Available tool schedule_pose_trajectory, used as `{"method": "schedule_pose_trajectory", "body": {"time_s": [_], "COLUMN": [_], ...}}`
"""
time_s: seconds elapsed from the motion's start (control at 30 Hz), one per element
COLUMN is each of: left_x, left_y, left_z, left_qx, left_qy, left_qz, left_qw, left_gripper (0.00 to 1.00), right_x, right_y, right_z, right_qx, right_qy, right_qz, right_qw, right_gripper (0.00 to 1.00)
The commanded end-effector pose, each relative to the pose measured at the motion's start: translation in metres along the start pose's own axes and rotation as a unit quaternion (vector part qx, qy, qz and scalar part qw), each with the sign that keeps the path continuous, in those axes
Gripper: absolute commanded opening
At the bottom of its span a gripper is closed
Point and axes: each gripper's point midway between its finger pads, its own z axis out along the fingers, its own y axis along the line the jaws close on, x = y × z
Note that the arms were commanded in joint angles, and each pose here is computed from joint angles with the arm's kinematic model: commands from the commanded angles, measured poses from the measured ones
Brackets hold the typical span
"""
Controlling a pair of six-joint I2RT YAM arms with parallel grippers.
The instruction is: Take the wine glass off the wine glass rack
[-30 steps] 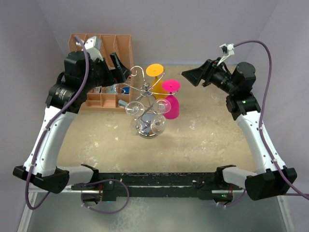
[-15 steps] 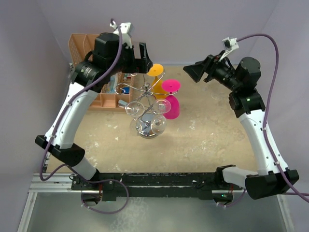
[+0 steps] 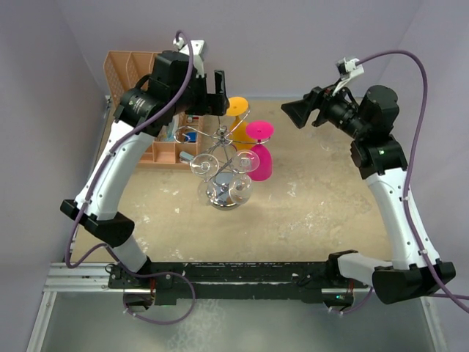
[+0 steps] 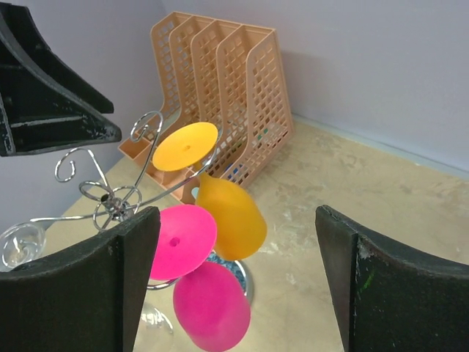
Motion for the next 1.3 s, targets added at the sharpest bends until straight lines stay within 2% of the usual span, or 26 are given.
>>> {"method": "schedule_pose_trajectory", "body": {"time_s": [0.0, 0.13, 0.37, 0.53, 0.77, 0.83, 0.93, 1.03, 1.27], "left_x": [-0.007, -0.006, 0.008, 0.003, -0.022, -0.022, -0.022, -0.026, -0.014], "left_y": [-0.005, -0.008, -0.003, -0.007, -0.007, -0.014, -0.030, -0.045, -0.056], "left_z": [-0.005, 0.007, 0.024, 0.028, 0.022, 0.024, 0.024, 0.020, 0.040], "left_qx": [0.017, 0.021, 0.016, 0.027, 0.016, 0.035, 0.049, 0.056, 0.067], "left_qy": [-0.009, 0.005, 0.033, 0.023, -0.023, -0.027, -0.035, -0.057, -0.031], "left_qz": [0.029, 0.049, 0.074, 0.092, 0.084, 0.079, 0.083, 0.086, 0.083], "left_qw": [0.999, 0.999, 0.997, 0.995, 0.996, 0.996, 0.995, 0.993, 0.994], "left_gripper": [0.99, 0.99, 1.00, 1.00, 0.99, 0.99, 0.92, 0.94, 0.95], "right_x": [-0.046, -0.057, -0.064, -0.061, -0.061, -0.062, -0.062, -0.061, -0.063], "right_y": [0.010, 0.014, 0.015, 0.016, 0.014, 0.014, 0.014, 0.015, 0.016], "right_z": [-0.021, -0.030, -0.032, -0.030, -0.028, -0.028, -0.027, -0.027, -0.035], "right_qx": [0.020, 0.028, 0.034, 0.029, 0.031, 0.031, 0.031, 0.030, 0.039], "right_qy": [-0.059, -0.083, -0.094, -0.095, -0.095, -0.095, -0.093, -0.090, -0.096], "right_qz": [-0.055, -0.051, -0.039, -0.026, -0.023, -0.022, -0.022, -0.021, -0.027], "right_qw": [0.997, 0.995, 0.994, 0.995, 0.995, 0.995, 0.995, 0.995, 0.994], "right_gripper": [0.91, 0.95, 0.95, 0.95, 0.95, 0.95, 0.95, 0.95, 0.95]}}
